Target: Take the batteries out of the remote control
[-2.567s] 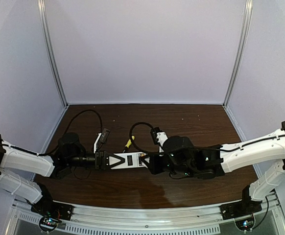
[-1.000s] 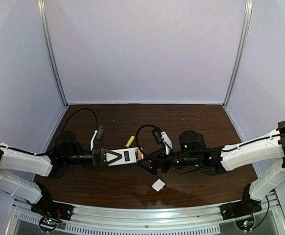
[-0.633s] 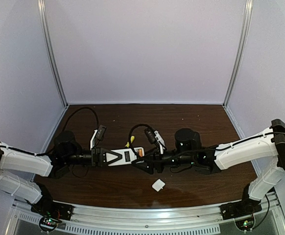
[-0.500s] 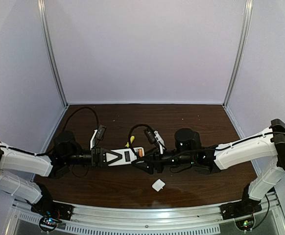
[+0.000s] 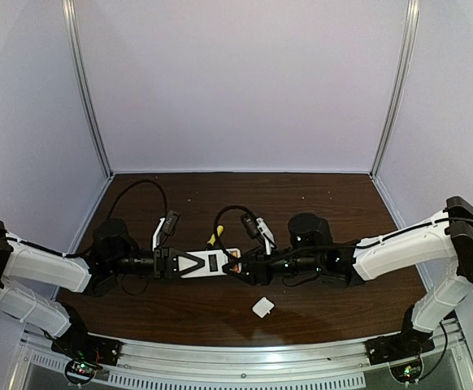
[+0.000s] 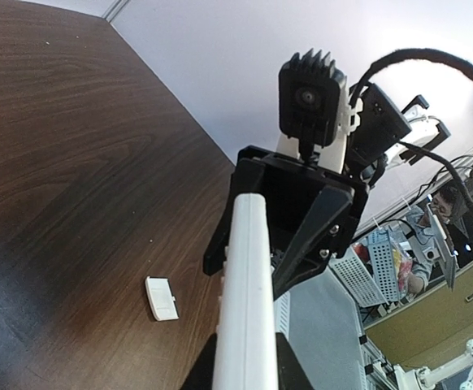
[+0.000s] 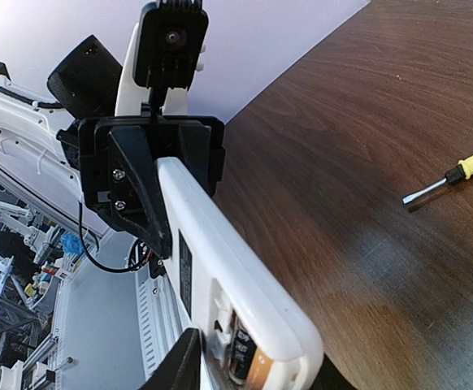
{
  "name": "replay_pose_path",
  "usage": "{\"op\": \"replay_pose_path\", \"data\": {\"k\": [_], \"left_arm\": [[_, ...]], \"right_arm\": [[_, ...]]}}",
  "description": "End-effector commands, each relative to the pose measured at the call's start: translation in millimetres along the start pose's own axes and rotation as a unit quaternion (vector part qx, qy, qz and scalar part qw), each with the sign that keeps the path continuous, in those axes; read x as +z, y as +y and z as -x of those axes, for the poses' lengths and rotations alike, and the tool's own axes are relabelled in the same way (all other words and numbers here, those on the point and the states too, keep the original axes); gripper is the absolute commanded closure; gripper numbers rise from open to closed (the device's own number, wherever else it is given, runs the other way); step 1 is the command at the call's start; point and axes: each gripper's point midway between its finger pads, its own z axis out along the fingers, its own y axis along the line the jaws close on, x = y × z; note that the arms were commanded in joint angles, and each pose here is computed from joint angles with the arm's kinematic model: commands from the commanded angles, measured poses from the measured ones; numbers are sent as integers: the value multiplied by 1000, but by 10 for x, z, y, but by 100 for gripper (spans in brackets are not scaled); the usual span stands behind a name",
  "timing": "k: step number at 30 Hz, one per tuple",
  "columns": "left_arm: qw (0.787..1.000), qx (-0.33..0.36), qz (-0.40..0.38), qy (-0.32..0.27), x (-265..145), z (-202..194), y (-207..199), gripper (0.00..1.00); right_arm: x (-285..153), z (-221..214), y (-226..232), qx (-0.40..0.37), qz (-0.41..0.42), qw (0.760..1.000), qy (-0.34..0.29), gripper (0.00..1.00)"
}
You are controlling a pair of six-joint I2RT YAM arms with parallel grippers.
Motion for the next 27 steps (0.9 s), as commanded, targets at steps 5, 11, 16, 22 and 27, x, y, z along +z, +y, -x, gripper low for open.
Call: {"op": "replay_pose_path", "data": {"k": [5,11,16,22,27], "left_arm": [[1000,11,-24,-5,31,40,-88,100],[1000,10,-26,-4,33,35,-87,100],[1000,10,-18,-7,30,39,-62,100],[1000,16,-5,-14,9,61,-44,78],[999,23,27,-28,-50,91,22,26]], "right_arm": [[90,133,248,-12,60,998,-11,45],[149,147,249,-10,65,998,-10,62],[155,160,242,-7,62,998,-12,75],[144,142,200,4,52,999,-12,91],[98,106,144,19,35,999,-10,95]]}}
